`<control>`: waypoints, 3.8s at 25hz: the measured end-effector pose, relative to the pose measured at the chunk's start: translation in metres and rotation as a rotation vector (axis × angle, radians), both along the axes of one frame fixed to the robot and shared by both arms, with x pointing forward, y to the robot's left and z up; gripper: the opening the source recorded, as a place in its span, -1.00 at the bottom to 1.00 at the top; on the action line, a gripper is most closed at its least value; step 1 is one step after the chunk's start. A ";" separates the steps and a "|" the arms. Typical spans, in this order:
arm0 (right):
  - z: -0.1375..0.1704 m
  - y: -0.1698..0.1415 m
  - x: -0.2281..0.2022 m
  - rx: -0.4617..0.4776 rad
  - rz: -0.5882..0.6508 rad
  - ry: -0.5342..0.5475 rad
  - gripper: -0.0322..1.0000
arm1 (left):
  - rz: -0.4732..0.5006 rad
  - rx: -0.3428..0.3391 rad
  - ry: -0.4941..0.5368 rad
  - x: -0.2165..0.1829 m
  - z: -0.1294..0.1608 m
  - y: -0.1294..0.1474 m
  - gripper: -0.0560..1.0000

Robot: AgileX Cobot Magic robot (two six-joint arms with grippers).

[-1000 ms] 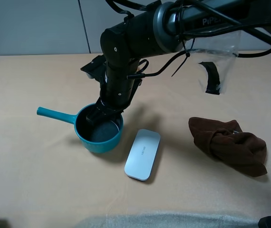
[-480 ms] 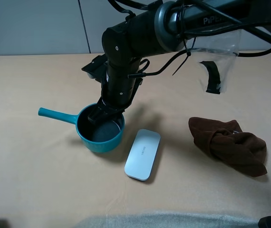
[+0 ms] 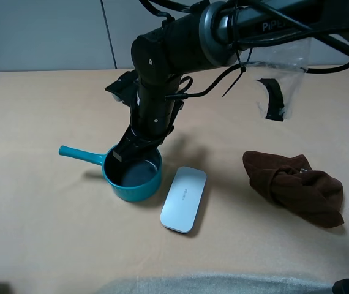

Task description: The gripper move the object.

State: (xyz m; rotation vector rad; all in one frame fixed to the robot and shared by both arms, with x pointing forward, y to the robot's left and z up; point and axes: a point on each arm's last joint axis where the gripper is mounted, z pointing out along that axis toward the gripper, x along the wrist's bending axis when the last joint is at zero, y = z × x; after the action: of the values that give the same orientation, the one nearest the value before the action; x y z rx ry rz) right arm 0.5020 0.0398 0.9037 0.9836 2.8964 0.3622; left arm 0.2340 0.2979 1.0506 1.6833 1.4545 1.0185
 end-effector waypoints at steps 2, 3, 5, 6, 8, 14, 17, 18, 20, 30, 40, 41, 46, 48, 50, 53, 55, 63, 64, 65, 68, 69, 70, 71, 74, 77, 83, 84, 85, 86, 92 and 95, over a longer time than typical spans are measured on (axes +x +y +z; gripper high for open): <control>0.000 0.000 0.000 0.003 0.000 -0.002 -0.14 | 0.000 0.000 0.000 0.000 0.000 0.000 0.93; 0.000 0.000 0.000 0.003 0.000 -0.003 -0.05 | 0.000 0.000 0.000 0.000 0.000 0.000 0.93; 0.000 0.000 0.001 0.000 0.004 -0.007 0.11 | 0.000 0.000 0.000 0.000 0.000 0.000 0.93; 0.000 0.000 0.001 -0.003 0.007 -0.011 0.18 | 0.000 0.000 0.000 0.000 0.000 0.000 0.93; 0.000 0.000 0.001 -0.007 0.011 -0.016 0.29 | 0.000 0.000 0.000 0.000 0.000 0.000 0.93; 0.002 0.000 0.002 -0.012 0.013 -0.016 0.40 | 0.000 0.000 0.000 0.000 0.000 0.000 0.93; 0.011 0.003 0.004 -0.019 0.013 -0.009 0.40 | 0.000 0.000 0.000 0.000 0.000 0.000 0.93; 0.014 0.004 0.005 -0.024 0.014 -0.006 0.40 | 0.000 0.000 0.000 0.000 0.000 0.000 0.93; 0.021 0.005 0.006 -0.036 0.014 0.004 0.40 | 0.000 0.000 0.000 0.000 0.000 0.000 0.93; 0.058 0.008 0.008 -0.119 0.017 0.071 0.40 | 0.000 0.000 0.000 0.000 0.000 0.000 0.93; 0.101 0.005 0.007 -0.082 0.018 0.033 0.40 | 0.000 0.000 0.000 0.000 0.000 0.000 0.93; 0.109 0.004 0.005 -0.069 0.017 0.023 0.40 | 0.000 0.000 0.000 0.000 0.000 0.000 0.93; 0.145 -0.007 0.001 -0.023 0.000 -0.053 0.40 | 0.000 0.000 0.000 0.000 0.000 0.000 0.93; 0.161 -0.012 -0.002 0.002 -0.011 -0.081 0.40 | 0.000 0.000 0.000 0.000 0.000 0.000 0.93; 0.176 -0.018 -0.006 0.025 -0.011 -0.107 0.40 | 0.000 0.000 0.000 0.000 0.000 0.000 0.93; 0.198 -0.026 -0.012 0.061 -0.013 -0.148 0.40 | 0.000 0.000 0.000 0.000 0.000 0.000 0.93; 0.213 -0.033 -0.016 0.090 -0.022 -0.173 0.40 | 0.000 0.000 0.000 0.000 0.000 0.000 0.93; 0.247 -0.070 -0.045 0.143 -0.042 -0.210 0.40 | 0.000 0.000 0.000 0.000 0.000 0.000 0.93; 0.250 -0.076 -0.050 0.149 -0.049 -0.212 0.40 | 0.000 0.000 0.000 0.000 0.000 0.000 0.93; 0.252 -0.081 -0.054 0.151 -0.054 -0.213 0.40 | 0.000 0.000 0.000 0.000 0.000 0.000 0.93; 0.258 -0.099 -0.067 0.155 -0.058 -0.227 0.40 | 0.000 0.000 0.000 0.000 0.000 0.000 0.93; 0.260 -0.106 -0.071 0.154 -0.059 -0.237 0.40 | 0.000 0.000 0.000 0.000 0.000 0.000 0.93; 0.262 -0.113 -0.076 0.155 -0.059 -0.247 0.40 | 0.000 0.000 0.000 0.000 0.000 0.000 0.93; 0.264 -0.119 -0.080 0.155 -0.060 -0.255 0.40 | 0.000 0.000 0.000 0.000 0.000 0.000 0.93; 0.268 -0.138 -0.093 0.162 -0.062 -0.279 0.40 | 0.000 0.000 0.000 0.000 0.000 0.000 0.93; 0.270 -0.157 -0.108 0.174 -0.065 -0.290 0.40 | 0.000 0.000 0.000 0.000 0.000 0.000 0.93; 0.256 -0.189 -0.133 0.170 -0.093 -0.273 0.40 | 0.000 0.000 0.000 0.000 0.000 0.000 0.93; 0.253 -0.194 -0.137 0.172 -0.101 -0.269 0.40 | 0.000 0.000 0.000 0.000 0.000 0.000 0.93; 0.251 -0.199 -0.141 0.174 -0.110 -0.266 0.40 | 0.000 0.000 0.000 0.000 0.000 0.000 0.93; 0.248 -0.204 -0.145 0.177 -0.118 -0.264 0.40 | 0.000 0.000 0.000 0.000 0.000 0.000 0.93; 0.233 -0.232 -0.162 0.195 -0.209 -0.244 0.40 | 0.000 0.000 0.000 0.000 0.000 0.000 0.93; 0.223 -0.251 -0.160 0.192 -0.338 -0.228 0.40 | 0.000 0.000 0.000 0.000 0.000 0.000 0.93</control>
State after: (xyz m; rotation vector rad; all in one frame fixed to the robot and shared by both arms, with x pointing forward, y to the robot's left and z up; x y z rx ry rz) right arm 0.3420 -0.2111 1.1267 1.3343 2.4702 0.6846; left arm 0.2340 0.2979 1.0506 1.6833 1.4545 1.0185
